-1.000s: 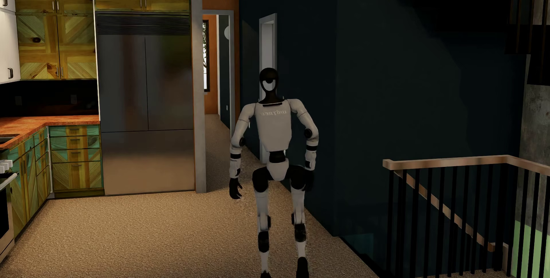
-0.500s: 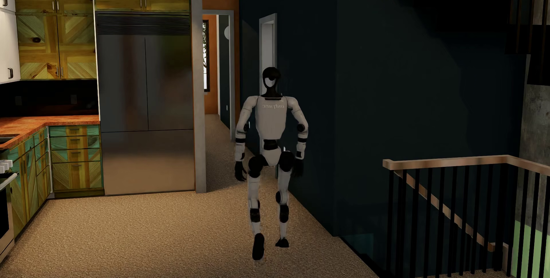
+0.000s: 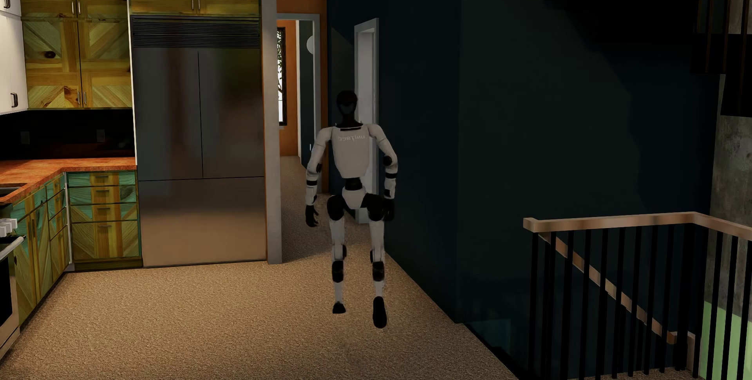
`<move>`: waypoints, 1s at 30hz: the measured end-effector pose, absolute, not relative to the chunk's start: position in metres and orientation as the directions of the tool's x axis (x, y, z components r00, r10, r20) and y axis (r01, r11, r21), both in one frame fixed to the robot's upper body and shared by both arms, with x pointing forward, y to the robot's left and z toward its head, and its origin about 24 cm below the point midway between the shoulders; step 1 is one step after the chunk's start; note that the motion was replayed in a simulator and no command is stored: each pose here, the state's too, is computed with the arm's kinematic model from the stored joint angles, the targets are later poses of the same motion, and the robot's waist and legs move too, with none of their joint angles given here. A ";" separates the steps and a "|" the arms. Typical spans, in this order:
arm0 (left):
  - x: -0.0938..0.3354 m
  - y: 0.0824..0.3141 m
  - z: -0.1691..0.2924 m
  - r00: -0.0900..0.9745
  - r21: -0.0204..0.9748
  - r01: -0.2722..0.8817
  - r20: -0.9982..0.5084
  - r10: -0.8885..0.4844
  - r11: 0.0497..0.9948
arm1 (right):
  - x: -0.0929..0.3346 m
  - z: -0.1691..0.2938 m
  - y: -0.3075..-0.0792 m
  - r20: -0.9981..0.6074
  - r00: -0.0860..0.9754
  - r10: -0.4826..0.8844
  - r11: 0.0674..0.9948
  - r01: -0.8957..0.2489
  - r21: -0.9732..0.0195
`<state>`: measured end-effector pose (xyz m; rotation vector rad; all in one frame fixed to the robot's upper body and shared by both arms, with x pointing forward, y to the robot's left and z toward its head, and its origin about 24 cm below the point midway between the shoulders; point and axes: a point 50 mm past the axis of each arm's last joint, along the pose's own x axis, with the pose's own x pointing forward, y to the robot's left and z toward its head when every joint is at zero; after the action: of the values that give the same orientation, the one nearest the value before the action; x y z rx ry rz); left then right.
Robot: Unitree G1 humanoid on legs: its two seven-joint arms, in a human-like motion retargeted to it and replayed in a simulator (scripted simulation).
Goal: Head to the door
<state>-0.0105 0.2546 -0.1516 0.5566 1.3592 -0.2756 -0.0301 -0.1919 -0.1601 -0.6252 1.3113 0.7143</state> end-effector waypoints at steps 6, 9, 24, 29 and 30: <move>0.055 0.276 -0.128 0.458 0.354 0.307 -0.868 0.189 0.883 | -0.097 -0.151 -0.177 -0.987 -0.061 0.151 0.621 -0.770 0.143; 0.049 0.272 -0.130 0.443 0.340 0.320 -0.879 0.178 0.884 | -0.093 -0.153 -0.170 -0.984 -0.056 0.170 0.606 -0.782 0.149; -0.094 0.228 -0.152 -0.068 -0.012 0.683 -0.997 0.047 0.730 | 0.114 -0.119 -0.245 -0.816 0.577 -0.028 0.797 -0.480 -0.366; -0.030 0.242 -0.156 0.131 0.144 0.594 -0.988 0.081 0.792 | 0.027 -0.151 -0.212 -0.948 0.313 0.057 0.754 -0.635 -0.165; -0.022 0.246 -0.155 0.159 0.170 0.564 -0.983 0.096 0.808 | -0.010 -0.157 -0.204 -0.978 0.196 0.073 0.723 -0.686 -0.084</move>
<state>-0.0219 0.2459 -0.1545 0.5825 1.3903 -0.3630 -0.0100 -0.2035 -0.1569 -0.5849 1.2736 0.5762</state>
